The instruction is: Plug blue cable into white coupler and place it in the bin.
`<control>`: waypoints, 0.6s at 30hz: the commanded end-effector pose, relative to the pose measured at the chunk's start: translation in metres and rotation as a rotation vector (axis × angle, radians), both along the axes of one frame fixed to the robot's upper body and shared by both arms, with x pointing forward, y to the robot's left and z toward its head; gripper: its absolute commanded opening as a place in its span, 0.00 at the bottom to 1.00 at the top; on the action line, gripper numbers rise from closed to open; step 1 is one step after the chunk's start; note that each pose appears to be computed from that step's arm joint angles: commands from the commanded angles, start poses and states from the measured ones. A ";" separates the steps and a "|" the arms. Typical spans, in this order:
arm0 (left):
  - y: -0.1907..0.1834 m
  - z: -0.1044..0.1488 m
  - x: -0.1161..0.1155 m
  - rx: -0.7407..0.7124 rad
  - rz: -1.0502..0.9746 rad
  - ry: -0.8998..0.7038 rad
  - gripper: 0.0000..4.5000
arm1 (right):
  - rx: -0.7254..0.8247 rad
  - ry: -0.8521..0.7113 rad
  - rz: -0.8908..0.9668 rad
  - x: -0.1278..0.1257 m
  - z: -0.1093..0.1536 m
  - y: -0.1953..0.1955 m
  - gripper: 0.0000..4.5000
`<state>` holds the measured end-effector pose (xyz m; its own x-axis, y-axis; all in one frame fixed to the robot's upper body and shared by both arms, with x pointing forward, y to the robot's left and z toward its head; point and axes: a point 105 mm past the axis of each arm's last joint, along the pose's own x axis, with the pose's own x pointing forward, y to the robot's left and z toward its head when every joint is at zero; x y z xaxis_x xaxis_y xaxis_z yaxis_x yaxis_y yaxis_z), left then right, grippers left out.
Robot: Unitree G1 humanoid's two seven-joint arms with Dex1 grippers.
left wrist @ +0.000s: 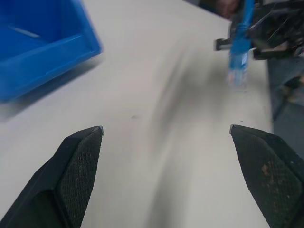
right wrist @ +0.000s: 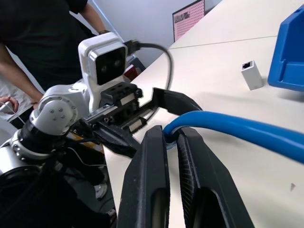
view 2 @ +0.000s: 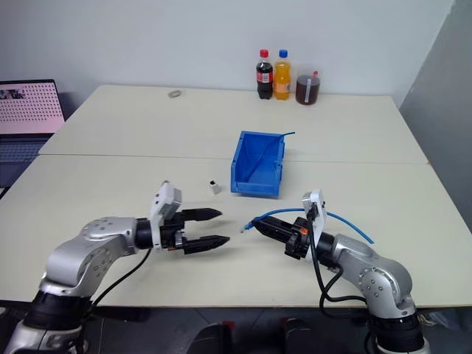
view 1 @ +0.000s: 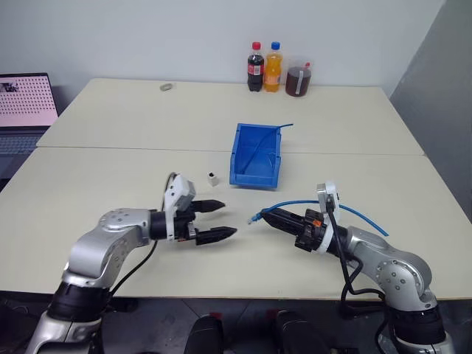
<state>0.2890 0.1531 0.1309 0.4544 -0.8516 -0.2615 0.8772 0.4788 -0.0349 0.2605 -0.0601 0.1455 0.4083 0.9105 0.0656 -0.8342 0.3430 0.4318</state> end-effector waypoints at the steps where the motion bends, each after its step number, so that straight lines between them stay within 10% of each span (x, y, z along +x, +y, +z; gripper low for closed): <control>1: 0.022 0.012 0.015 0.069 0.155 -0.137 1.00 | 0.027 -0.041 -0.023 0.003 0.010 -0.005 0.00; 18: 0.044 -0.006 0.077 0.219 0.272 -0.131 1.00 | 0.017 -0.048 -0.082 0.004 0.008 -0.008 0.00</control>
